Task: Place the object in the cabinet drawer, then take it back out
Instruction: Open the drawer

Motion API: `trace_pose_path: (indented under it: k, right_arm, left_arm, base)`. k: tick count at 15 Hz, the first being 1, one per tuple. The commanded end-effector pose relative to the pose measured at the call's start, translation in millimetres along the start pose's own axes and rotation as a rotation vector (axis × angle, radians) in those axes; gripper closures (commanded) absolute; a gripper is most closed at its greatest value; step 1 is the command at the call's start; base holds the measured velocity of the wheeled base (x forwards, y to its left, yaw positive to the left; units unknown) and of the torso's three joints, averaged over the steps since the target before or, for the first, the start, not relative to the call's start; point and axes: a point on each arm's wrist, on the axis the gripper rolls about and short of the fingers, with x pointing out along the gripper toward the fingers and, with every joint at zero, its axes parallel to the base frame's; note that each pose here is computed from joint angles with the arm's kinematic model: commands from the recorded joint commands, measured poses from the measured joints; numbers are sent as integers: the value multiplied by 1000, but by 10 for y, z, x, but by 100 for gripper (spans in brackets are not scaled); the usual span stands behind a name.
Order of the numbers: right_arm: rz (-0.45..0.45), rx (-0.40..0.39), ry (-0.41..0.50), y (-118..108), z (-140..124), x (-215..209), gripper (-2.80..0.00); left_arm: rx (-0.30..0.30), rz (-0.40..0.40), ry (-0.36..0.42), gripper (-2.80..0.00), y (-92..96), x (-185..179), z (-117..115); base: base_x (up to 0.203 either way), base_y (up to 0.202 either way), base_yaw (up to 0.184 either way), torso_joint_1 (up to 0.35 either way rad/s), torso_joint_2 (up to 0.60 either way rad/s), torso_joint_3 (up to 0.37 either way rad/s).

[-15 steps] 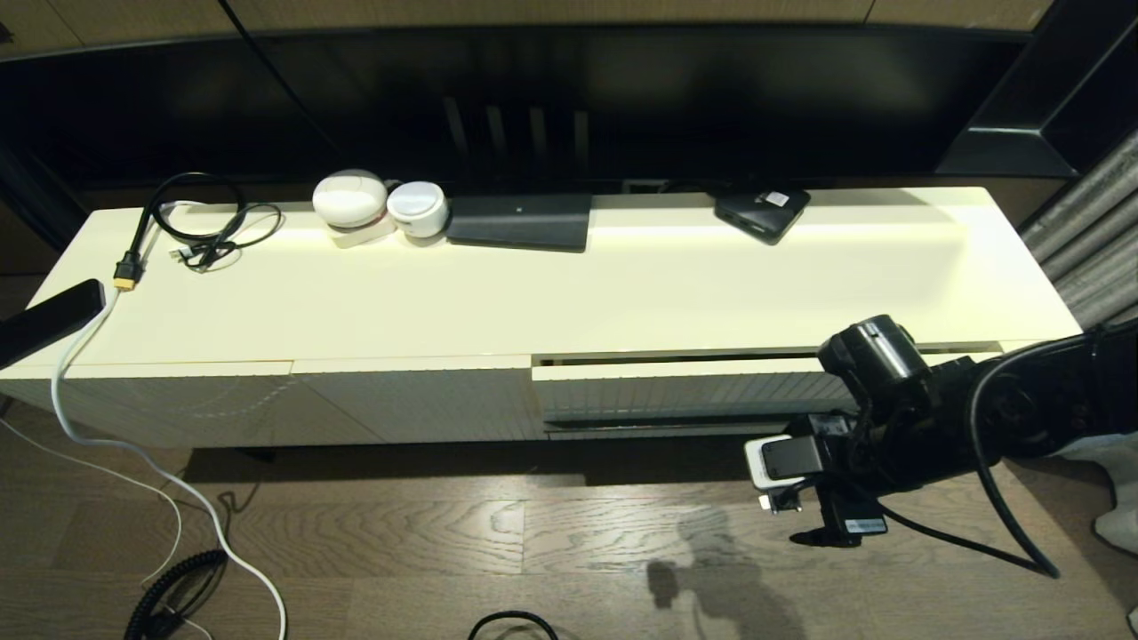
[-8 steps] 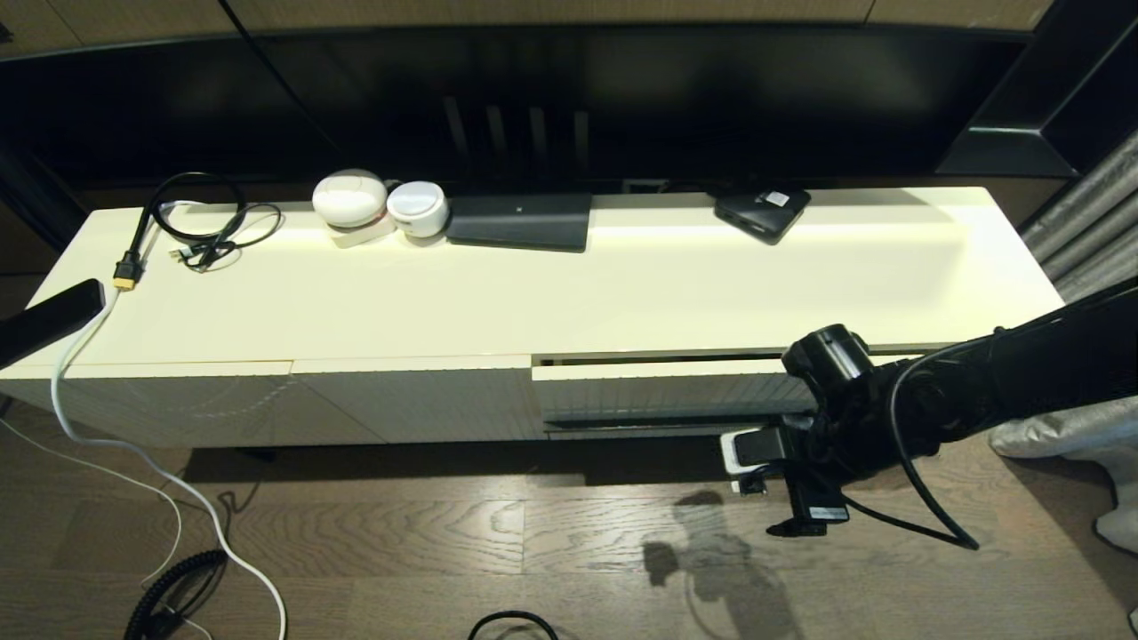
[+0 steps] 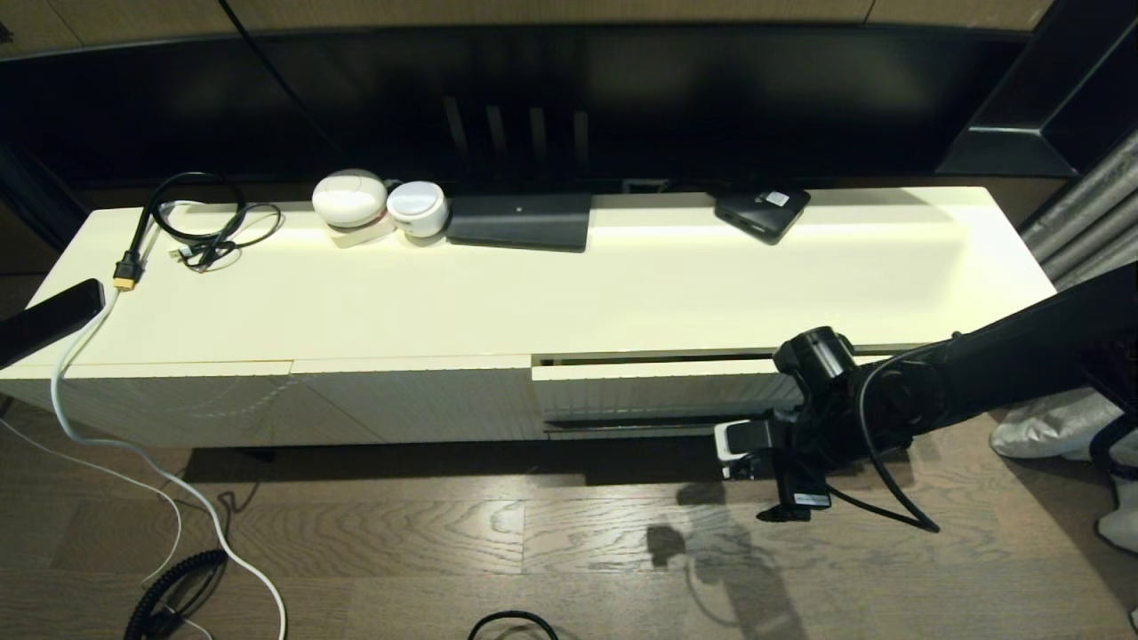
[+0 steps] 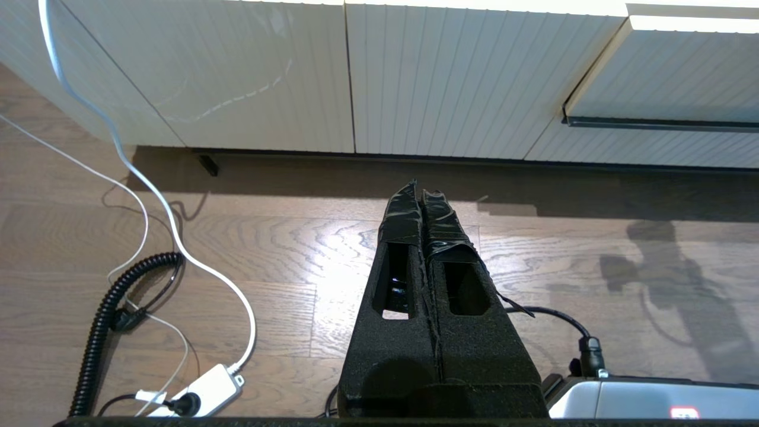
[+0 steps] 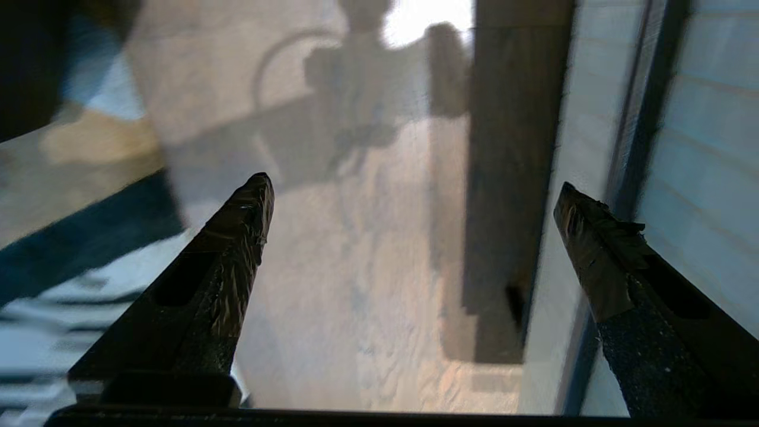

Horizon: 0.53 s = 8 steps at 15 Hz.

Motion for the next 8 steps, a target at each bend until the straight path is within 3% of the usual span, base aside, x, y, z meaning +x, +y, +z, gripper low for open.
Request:
trace_pose_path:
  k: [1,8]
  right_arm:
    - [-5,-3,-6,-8,-27,98,-280]
    - [-59,3,-13,-98,-95,182,-280]
  left_arm:
    - [-1,0,-1,0,0,0,1]
    - [-1,1,-1,0,0,0,1]
  base:
    - [0,0,0,0,0,0]
    - [0,0,0,0,0,0]
